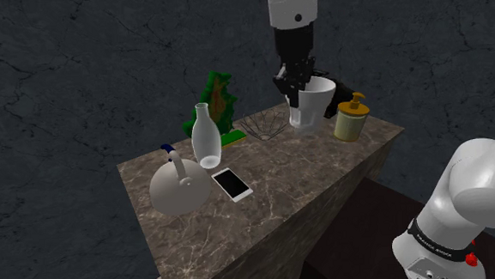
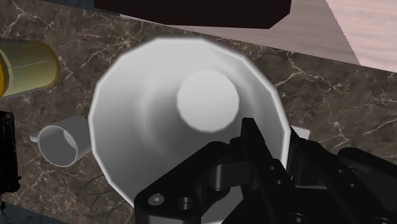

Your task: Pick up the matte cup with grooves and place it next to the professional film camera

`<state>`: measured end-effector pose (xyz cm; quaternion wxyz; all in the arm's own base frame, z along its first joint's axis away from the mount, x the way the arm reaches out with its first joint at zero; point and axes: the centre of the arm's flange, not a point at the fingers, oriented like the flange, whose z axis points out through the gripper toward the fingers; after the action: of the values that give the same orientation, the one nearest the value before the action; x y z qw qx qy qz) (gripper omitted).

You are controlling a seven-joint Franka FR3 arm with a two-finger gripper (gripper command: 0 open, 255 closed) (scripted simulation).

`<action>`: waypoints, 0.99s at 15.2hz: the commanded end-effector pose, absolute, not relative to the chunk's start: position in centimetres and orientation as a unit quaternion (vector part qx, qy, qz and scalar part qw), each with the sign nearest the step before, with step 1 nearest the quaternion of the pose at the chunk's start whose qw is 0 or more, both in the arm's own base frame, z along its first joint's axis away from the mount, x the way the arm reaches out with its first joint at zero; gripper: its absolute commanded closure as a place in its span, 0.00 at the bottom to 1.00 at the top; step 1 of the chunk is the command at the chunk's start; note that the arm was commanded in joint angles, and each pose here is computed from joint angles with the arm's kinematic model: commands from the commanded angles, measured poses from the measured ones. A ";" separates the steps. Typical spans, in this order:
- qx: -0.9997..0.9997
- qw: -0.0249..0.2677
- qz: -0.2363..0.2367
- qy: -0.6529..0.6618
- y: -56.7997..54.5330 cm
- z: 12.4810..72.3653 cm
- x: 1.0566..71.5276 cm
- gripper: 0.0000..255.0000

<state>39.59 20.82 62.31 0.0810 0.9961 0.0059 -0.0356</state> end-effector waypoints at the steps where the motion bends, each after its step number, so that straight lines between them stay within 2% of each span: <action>1: 0.996 0.081 -0.035 0.006 20.8 63.5 39.6 1.00; 6: 0.996 0.081 -0.035 0.006 20.8 66.0 39.6 1.00; 15: 0.996 0.081 -0.035 0.006 9.1 66.0 37.6 1.00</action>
<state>37.94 10.44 66.09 0.0812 0.9961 0.0049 -0.0355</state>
